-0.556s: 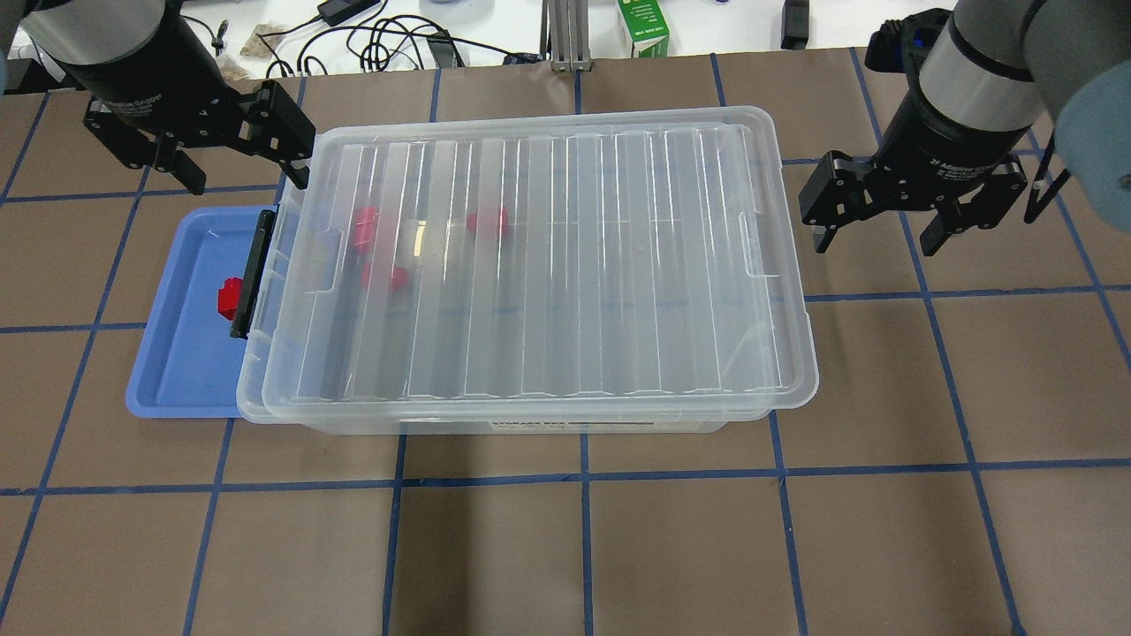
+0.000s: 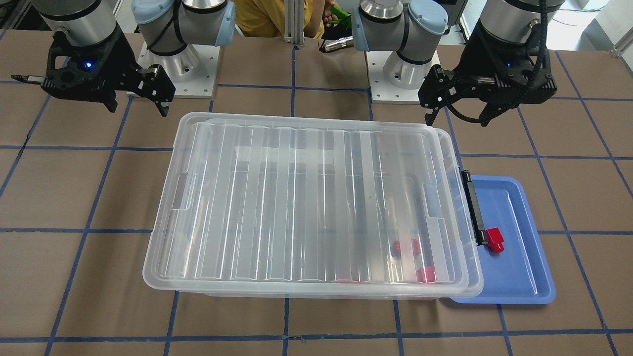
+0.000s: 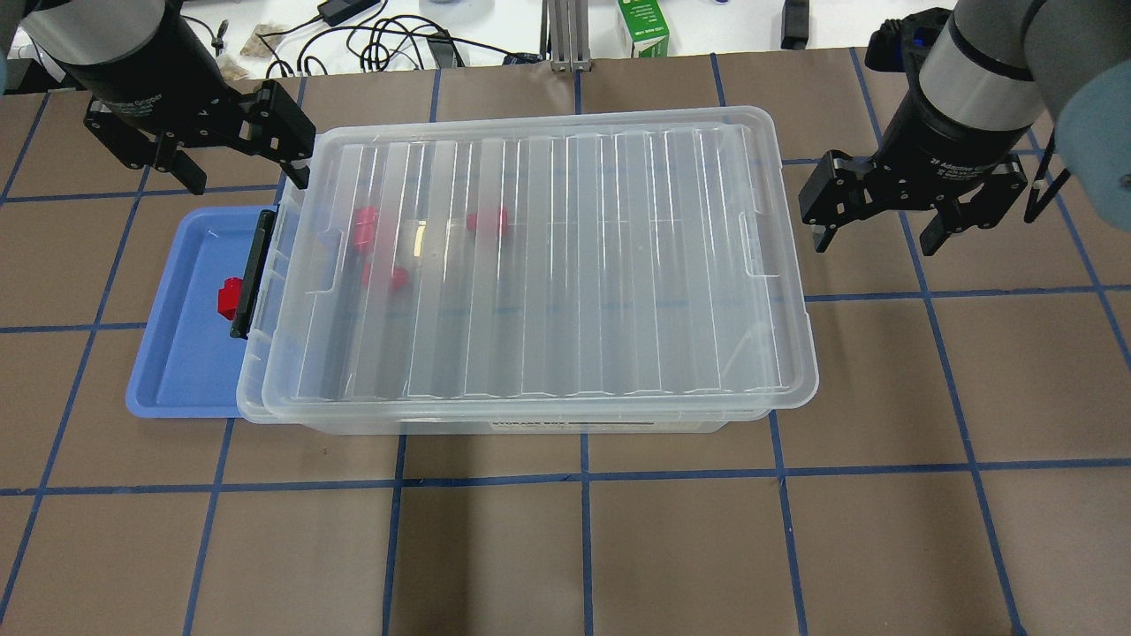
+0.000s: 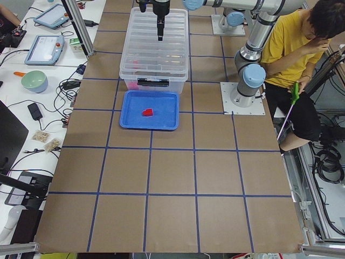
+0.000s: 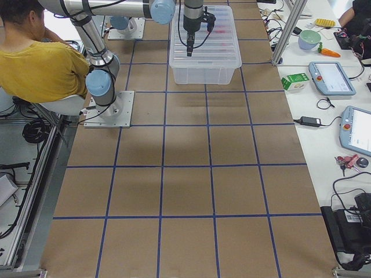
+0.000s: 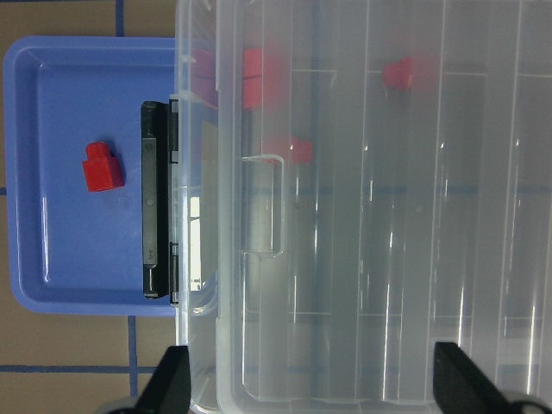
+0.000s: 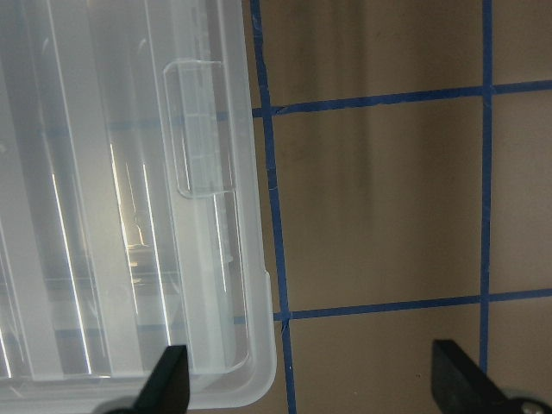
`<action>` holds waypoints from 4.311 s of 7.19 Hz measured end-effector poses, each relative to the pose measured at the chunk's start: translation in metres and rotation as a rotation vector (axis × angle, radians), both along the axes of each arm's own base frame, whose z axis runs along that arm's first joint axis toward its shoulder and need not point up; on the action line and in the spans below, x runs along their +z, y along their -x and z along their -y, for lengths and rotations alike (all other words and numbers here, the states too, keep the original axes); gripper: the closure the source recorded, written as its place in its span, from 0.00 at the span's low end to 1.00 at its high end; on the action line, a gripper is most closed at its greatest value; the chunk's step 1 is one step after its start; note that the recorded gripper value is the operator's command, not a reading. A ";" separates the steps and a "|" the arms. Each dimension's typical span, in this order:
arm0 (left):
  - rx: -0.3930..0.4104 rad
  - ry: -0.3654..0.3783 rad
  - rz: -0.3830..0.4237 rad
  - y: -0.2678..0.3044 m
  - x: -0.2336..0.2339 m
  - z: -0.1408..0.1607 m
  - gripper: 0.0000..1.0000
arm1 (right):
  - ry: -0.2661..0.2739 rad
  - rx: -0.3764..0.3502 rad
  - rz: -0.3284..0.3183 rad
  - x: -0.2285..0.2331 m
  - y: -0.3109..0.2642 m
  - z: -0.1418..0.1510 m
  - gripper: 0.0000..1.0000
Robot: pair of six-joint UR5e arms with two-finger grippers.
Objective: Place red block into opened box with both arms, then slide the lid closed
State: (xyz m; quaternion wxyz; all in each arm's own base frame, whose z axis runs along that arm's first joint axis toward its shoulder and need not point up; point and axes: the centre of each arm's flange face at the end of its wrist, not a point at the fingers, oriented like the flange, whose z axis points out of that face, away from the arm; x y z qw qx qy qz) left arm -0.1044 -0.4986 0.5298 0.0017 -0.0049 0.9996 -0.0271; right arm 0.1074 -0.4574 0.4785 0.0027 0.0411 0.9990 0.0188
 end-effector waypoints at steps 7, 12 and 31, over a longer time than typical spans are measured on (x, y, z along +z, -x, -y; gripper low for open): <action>0.000 0.000 0.003 0.000 0.000 0.000 0.00 | 0.035 -0.015 0.009 -0.070 0.002 0.068 0.00; 0.000 0.001 0.003 0.000 0.001 -0.001 0.00 | -0.049 0.003 0.010 -0.128 0.003 0.085 0.00; 0.000 0.001 0.000 0.000 0.000 0.000 0.00 | -0.055 0.198 -0.013 -0.128 0.164 0.099 0.00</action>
